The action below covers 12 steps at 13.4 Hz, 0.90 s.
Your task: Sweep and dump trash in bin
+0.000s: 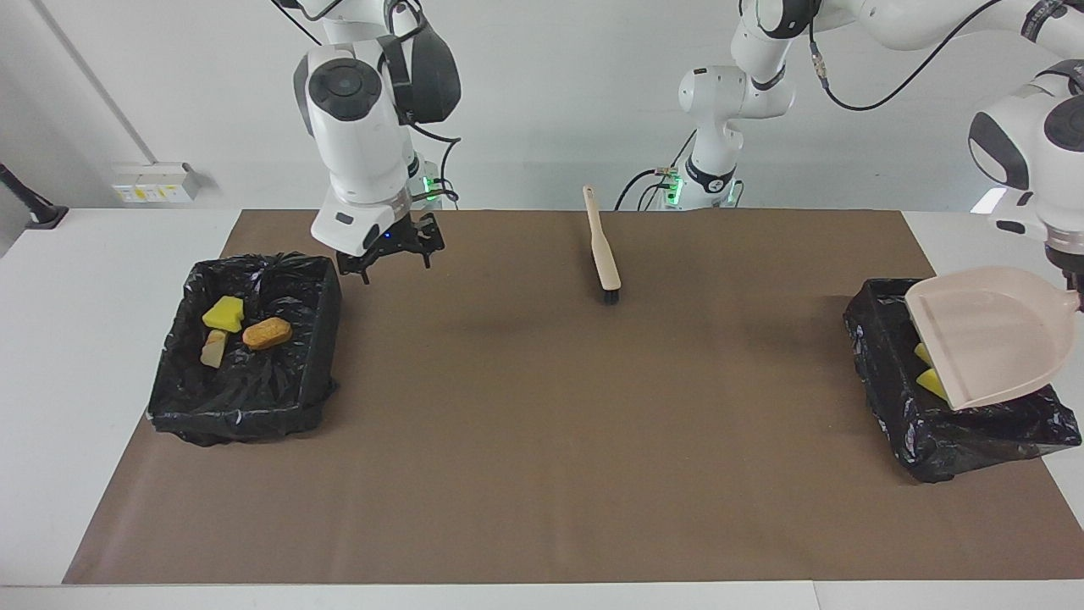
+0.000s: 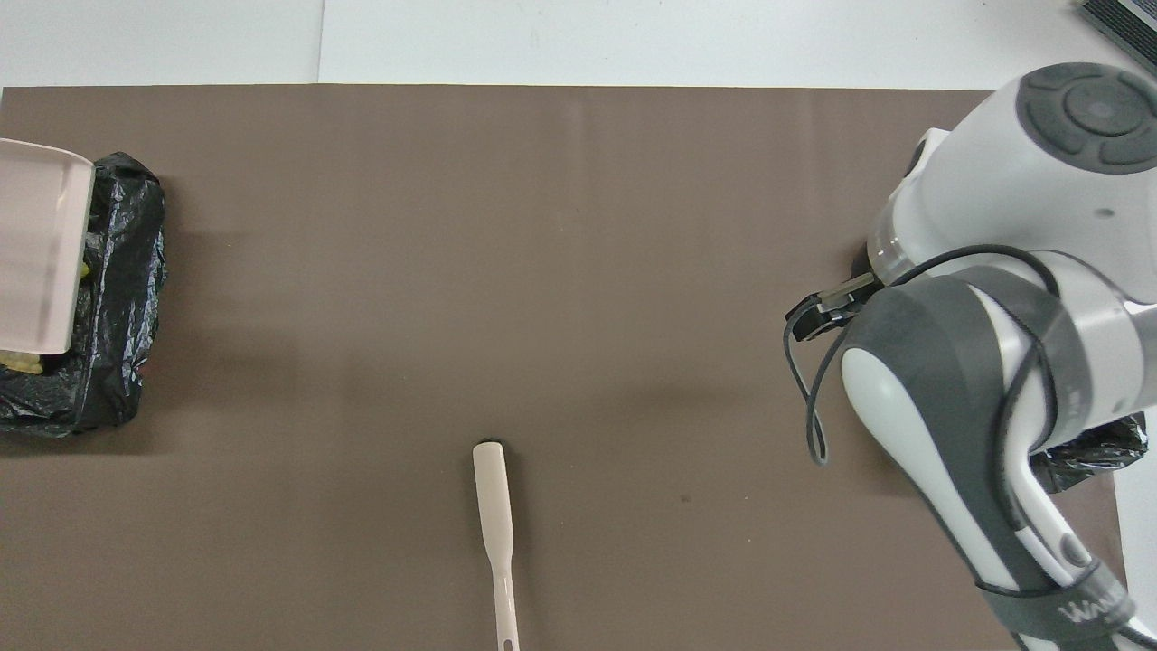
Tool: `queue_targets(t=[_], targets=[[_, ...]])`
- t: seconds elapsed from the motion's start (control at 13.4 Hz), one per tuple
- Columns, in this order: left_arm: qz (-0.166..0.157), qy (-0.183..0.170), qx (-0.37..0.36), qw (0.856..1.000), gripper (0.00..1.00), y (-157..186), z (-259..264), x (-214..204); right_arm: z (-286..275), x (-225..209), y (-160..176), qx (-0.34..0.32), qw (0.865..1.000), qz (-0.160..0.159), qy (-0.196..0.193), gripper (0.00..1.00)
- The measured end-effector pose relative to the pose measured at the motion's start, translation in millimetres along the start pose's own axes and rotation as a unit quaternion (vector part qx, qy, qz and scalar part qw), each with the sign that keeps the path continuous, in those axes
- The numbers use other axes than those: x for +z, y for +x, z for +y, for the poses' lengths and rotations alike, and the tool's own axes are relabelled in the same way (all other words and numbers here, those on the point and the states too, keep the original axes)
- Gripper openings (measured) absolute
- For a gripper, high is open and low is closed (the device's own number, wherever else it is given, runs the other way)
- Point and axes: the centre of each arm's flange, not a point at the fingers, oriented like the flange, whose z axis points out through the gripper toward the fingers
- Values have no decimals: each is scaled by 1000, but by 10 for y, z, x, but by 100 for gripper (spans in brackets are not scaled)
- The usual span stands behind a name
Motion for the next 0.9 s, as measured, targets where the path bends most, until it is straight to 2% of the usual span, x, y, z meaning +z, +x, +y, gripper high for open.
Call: queue_targets(t=[0.22,0.52,0.67,0.9], targets=[[48,-14,-67,997,32,468,-47,-219,358,-59,-35,30,999,17,0,100],[103,-51,-188,975,32,1327,-89,-398,511,-73,-36,43,999,28,0,100],[123,-76,-248,958,32,1772,-91,-409,497,-87,-21,42,999,35,0,100],[154,-131,-362,910,32,2491,-68,-499,663,-74,-54,56,998,34,0,100]])
